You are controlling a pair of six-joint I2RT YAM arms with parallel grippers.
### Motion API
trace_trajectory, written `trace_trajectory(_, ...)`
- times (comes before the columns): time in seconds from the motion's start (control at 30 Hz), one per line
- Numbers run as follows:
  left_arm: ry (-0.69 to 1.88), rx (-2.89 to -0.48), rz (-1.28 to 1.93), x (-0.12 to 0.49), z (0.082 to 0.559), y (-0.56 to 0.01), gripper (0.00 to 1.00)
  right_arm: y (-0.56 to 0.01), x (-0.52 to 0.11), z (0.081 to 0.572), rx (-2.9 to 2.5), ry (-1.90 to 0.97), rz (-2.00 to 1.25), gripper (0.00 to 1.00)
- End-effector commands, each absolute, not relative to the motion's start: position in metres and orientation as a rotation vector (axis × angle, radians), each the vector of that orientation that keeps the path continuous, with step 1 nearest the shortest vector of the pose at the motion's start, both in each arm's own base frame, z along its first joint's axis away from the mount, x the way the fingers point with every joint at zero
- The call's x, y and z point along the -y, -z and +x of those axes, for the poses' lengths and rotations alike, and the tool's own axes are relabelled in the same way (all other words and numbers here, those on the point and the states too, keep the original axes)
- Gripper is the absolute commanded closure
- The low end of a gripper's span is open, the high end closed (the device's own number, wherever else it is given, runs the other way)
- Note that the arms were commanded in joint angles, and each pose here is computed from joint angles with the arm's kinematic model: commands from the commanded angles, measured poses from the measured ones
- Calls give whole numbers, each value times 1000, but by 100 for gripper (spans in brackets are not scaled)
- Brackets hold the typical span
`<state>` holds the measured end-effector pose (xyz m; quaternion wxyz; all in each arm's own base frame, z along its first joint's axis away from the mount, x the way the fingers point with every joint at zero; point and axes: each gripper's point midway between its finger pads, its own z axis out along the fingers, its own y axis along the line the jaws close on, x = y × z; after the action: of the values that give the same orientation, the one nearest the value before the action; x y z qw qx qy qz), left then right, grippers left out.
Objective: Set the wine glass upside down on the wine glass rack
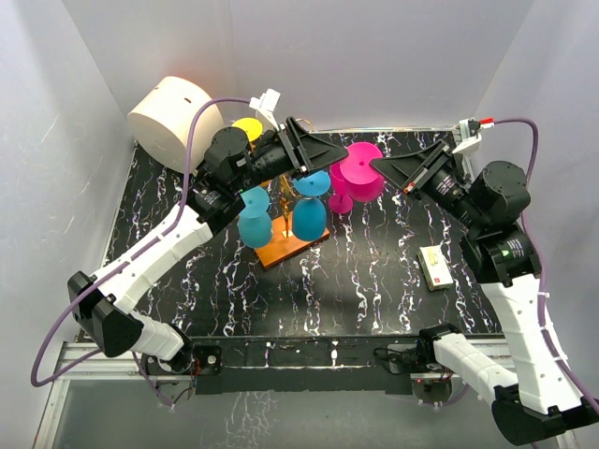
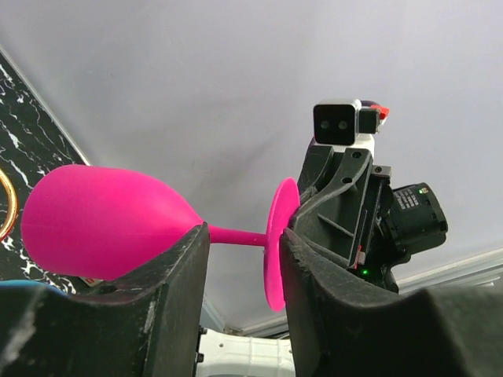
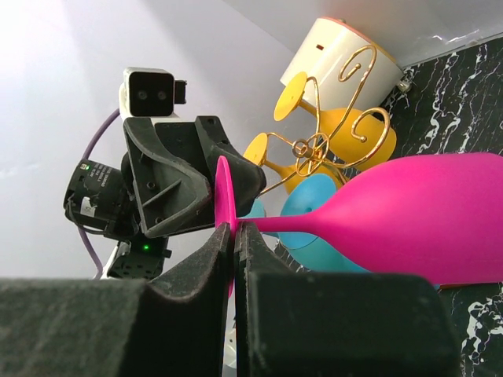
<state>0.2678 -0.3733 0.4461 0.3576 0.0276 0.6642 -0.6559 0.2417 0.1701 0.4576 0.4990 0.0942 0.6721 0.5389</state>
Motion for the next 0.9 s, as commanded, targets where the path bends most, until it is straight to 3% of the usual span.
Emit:
trace_trajectory(0.0,1710,-1677,161,369,253,-465,64,-477,-171,240,-1539,-1317,164,100)
trace_trajectory(0.1,1716,-1675,180,369,250,-466,73,-477,-172,243,-1538,-1322,170,100)
trace_trajectory(0.23,1721,-1694,184,371,250,-463,77,-475,-173,250,-1545,-1326,185,100)
trace_trajectory(0.47,1734,-1688,169,374,254,-467,100,-476,-174,257,-1538,-1327,194,98)
trace_trajectory(0.5,1734,-1699,150,375,256,-466,100,-477,-173,257,-1532,-1323,200,93)
trace_trajectory(0.57,1735,-1717,78,374,263,-469,100,-479,-170,258,-1525,-1307,212,69)
trace_trajectory(0.63,1741,-1696,13,372,270,-476,100,-478,-166,259,-1520,-1282,230,55)
trace_trajectory(0.73,1739,-1685,-42,373,280,-485,100,-480,-155,258,-1494,-1227,270,41)
trace_trajectory(0.87,1760,-1693,-75,383,292,-488,100,-481,-136,254,-1455,-1126,330,34)
